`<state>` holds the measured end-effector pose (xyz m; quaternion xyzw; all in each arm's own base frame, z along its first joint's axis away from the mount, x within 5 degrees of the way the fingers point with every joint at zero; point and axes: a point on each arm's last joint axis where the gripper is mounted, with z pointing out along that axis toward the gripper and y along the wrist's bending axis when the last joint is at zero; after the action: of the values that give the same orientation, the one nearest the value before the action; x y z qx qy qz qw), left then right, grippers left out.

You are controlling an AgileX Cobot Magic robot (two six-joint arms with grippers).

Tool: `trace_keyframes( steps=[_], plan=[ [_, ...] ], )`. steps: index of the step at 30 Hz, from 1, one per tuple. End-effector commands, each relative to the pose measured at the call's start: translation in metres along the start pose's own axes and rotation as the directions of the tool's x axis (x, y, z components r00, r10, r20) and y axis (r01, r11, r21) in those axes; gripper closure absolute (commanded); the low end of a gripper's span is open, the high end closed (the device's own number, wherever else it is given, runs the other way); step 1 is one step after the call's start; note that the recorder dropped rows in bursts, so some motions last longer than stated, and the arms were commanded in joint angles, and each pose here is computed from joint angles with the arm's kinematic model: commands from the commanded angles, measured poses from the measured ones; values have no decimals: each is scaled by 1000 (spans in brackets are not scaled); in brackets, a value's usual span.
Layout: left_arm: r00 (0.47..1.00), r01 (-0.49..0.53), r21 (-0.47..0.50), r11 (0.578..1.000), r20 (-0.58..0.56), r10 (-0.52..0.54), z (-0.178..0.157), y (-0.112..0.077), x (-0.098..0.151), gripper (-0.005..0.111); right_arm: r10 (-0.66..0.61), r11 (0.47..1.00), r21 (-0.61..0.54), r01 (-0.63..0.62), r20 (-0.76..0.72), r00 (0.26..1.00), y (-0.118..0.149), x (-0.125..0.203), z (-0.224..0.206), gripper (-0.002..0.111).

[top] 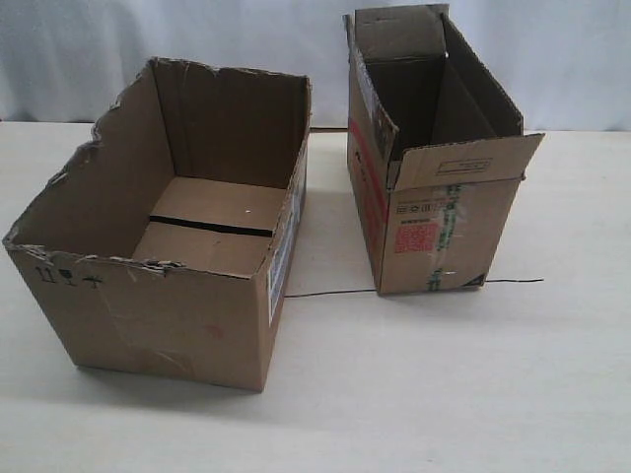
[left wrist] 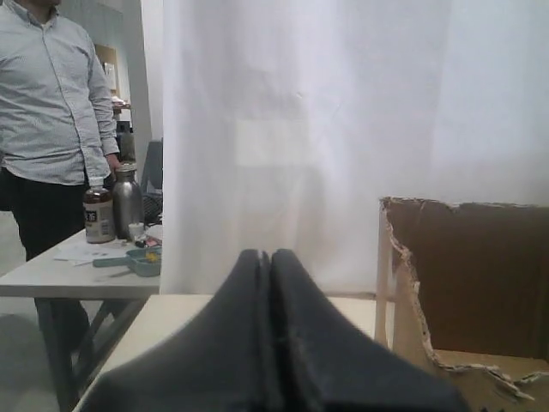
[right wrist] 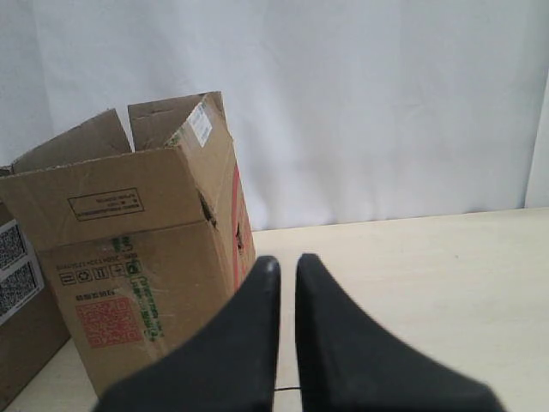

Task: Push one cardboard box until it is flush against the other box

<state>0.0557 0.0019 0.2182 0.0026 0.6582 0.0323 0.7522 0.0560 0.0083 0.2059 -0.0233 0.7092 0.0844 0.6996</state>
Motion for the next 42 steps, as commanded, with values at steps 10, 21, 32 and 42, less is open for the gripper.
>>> trace_keyframes(
  steps=[10,21,32,42],
  plan=[
    [736,675,10,737,44,-675,0,2,-3,107,-5,1000,-1,5,-8,1000,0,2,0,103],
    [756,608,-131,783,-205,-622,-3,-2,23,107,-5,1000,-1,5,-8,1000,0,2,0,103],
    [683,520,-113,847,-540,-491,18,-18,41,107,-5,1000,-1,5,-8,1000,0,2,0,103],
    [603,290,172,941,-797,-40,65,-51,18,107,-5,1000,-1,5,-8,1000,0,2,0,103]
  ],
)
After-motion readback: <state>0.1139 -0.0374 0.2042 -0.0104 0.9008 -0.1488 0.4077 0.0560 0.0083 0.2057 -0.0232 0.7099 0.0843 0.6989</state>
